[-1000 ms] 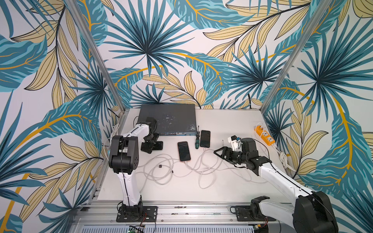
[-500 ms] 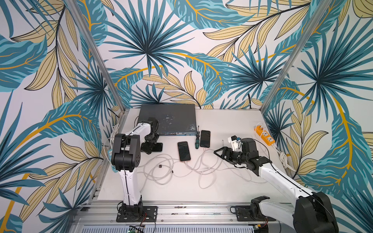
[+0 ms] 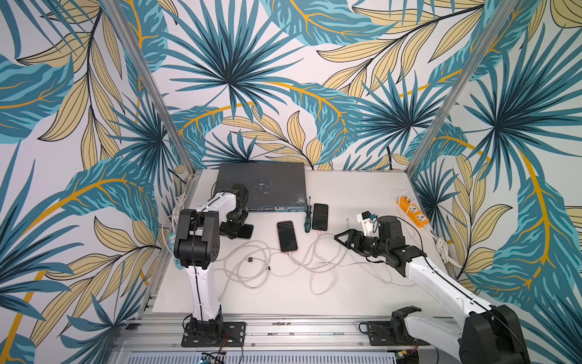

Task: Plug the charging cable into the phone
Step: Pick up the phone at the center of the board.

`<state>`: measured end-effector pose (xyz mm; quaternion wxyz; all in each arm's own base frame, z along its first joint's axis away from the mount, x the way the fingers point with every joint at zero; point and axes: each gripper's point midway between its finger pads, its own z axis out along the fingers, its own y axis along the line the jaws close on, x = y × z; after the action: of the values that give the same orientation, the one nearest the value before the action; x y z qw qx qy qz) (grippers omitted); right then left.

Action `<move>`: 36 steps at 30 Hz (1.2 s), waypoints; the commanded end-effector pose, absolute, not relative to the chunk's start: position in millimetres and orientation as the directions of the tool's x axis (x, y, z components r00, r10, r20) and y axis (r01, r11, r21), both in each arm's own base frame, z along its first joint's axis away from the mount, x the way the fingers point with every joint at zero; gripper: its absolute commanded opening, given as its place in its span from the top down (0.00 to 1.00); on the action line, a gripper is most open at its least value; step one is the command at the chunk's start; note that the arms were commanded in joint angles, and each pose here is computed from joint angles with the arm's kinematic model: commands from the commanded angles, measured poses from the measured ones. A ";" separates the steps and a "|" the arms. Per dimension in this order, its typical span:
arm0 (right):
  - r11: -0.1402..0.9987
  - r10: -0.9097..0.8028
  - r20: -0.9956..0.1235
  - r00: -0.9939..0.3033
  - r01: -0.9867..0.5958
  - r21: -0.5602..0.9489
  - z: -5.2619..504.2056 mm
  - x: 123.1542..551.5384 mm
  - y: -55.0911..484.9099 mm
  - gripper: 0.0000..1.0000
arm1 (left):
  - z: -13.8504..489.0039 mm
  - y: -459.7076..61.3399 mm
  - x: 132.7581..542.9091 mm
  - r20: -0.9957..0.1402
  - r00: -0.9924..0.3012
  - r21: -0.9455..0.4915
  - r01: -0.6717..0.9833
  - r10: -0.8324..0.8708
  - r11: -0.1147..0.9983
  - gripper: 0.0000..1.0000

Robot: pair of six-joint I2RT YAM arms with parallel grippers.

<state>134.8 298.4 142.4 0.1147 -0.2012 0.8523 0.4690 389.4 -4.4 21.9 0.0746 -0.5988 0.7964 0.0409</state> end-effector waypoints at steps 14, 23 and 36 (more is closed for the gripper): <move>0.465 -0.293 -0.405 -0.866 -0.499 0.732 150.1 135.8 305.1 0.21 | 125.5 -18.4 427.6 -0.312 -0.628 -0.253 -0.669 -0.713 0.699 0.84; 0.322 -0.359 -0.503 -0.786 -0.611 0.724 202.0 151.0 353.4 0.21 | 206.5 -105.6 428.1 -0.367 -0.817 -0.439 -0.270 -0.445 0.857 0.85; 0.230 -0.453 -0.552 -0.700 -0.690 0.686 215.3 146.8 445.9 0.24 | 226.6 -241.1 378.2 -0.337 -0.922 -0.538 0.022 -0.191 0.843 0.83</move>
<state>153.6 436.5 220.8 0.1223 -0.3520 0.7777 0.5062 376.0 -228.1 206.6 0.1807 -0.0537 0.9500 -0.2490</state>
